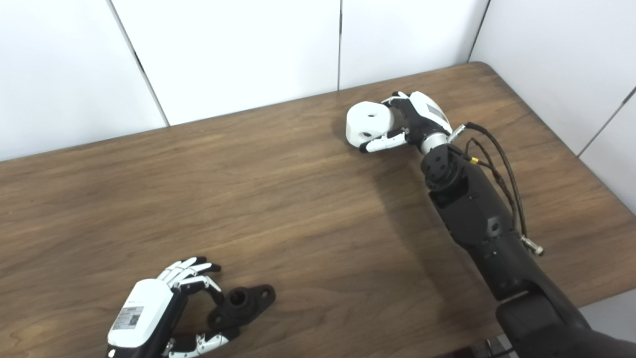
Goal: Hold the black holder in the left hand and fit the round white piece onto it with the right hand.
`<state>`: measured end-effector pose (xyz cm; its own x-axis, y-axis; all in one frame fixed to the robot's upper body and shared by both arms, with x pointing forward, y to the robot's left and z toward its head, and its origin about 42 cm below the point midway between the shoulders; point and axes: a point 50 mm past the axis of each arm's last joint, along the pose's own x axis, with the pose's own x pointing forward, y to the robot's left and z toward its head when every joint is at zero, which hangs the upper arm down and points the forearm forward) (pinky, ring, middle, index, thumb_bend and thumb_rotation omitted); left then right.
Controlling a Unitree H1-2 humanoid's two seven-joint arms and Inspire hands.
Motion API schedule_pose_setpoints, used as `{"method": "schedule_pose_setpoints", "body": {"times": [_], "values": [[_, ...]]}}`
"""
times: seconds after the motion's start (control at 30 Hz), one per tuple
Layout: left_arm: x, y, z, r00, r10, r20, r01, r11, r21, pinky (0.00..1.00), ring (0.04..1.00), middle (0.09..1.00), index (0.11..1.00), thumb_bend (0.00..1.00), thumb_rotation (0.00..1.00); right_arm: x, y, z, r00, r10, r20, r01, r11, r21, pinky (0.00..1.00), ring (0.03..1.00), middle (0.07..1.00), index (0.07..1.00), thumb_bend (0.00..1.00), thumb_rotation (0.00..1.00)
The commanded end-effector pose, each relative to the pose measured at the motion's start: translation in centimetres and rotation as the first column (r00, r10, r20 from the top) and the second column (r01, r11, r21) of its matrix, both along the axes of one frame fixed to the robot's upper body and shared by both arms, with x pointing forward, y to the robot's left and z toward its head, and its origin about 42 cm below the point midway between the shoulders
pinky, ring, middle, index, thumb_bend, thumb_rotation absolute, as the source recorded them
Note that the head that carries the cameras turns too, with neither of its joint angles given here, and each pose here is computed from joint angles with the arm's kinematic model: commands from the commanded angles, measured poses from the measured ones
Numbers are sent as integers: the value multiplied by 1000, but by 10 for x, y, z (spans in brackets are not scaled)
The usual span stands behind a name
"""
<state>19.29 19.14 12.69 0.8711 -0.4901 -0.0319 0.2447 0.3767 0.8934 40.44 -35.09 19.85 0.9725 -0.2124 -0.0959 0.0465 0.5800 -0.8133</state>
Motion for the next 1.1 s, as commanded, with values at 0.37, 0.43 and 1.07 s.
{"method": "schedule_pose_setpoints", "body": {"times": [0.37, 0.43, 1.07], "values": [[-16, 8, -23, 988, 24, -153, -12, 997, 82, 865, 886, 804, 489, 517, 63, 7, -4, 31, 986, 37, 160, -31, 999, -37, 908, 987, 924, 499, 532, 147], [-16, 7, -22, 988, 25, -152, -13, 997, 81, 863, 884, 803, 488, 518, 62, 7, -4, 30, 986, 40, 162, -34, 999, -37, 911, 982, 912, 493, 523, 145], [-14, -1, -20, 988, 33, -151, -23, 997, 68, 861, 883, 800, 488, 518, 61, -1, -2, 27, 970, 130, 207, -110, 988, -105, 884, 933, 845, 484, 521, 137]]}}
